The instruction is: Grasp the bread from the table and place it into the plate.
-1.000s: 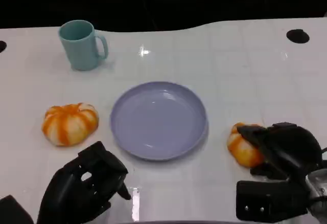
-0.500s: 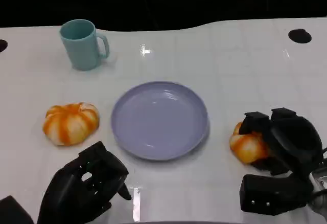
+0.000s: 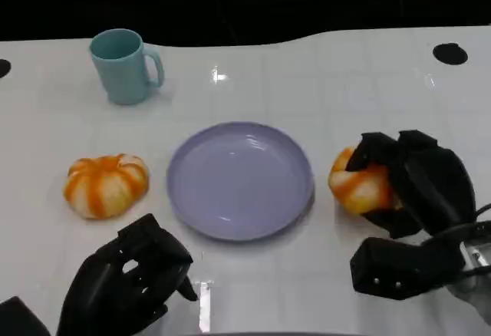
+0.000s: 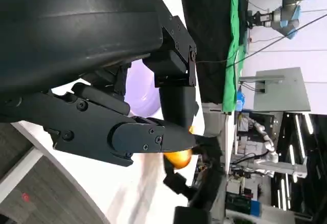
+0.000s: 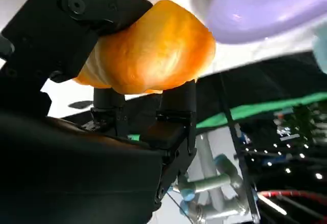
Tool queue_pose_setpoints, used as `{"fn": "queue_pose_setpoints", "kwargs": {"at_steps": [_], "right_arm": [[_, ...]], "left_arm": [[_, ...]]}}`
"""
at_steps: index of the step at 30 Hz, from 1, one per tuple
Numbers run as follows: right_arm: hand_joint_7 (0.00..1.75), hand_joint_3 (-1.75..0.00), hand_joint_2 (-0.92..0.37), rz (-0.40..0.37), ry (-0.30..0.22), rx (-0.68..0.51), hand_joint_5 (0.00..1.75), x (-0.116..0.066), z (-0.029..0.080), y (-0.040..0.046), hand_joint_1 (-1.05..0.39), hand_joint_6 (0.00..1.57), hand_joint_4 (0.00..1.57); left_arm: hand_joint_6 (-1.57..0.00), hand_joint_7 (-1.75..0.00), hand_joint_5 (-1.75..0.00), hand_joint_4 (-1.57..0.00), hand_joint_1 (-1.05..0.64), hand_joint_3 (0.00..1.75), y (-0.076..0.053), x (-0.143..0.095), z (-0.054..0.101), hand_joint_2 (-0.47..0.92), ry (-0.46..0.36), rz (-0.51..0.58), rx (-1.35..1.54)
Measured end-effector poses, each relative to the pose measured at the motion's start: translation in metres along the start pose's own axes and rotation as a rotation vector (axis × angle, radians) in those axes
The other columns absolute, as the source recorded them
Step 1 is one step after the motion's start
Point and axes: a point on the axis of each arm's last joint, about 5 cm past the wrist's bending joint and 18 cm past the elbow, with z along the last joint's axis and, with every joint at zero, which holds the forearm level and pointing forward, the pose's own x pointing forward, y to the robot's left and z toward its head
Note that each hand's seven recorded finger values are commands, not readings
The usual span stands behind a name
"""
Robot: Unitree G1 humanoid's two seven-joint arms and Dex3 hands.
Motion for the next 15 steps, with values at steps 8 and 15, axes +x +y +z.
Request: {"fn": "queue_pose_setpoints", "kwargs": {"at_steps": [8, 15], "right_arm": [[1.74, -1.43, -0.26, 0.002, -0.086, 0.117, 1.75, 0.022, 0.026, -0.0001, -0.1, 0.74, 0.99], [1.74, -1.48, -0.25, 0.027, -0.153, 0.158, 1.75, 0.046, 0.046, 0.0043, -0.15, 0.75, 0.99]], "left_arm": [[-0.6, -1.42, -1.75, -0.62, -0.57, 0.3, -0.001, 0.0, -0.001, 0.92, 0.002, -0.003, -0.003], [-0.6, -1.42, -1.75, -0.62, -0.57, 0.3, -0.001, 0.001, -0.001, 0.92, 0.004, -0.007, -0.004]]}}
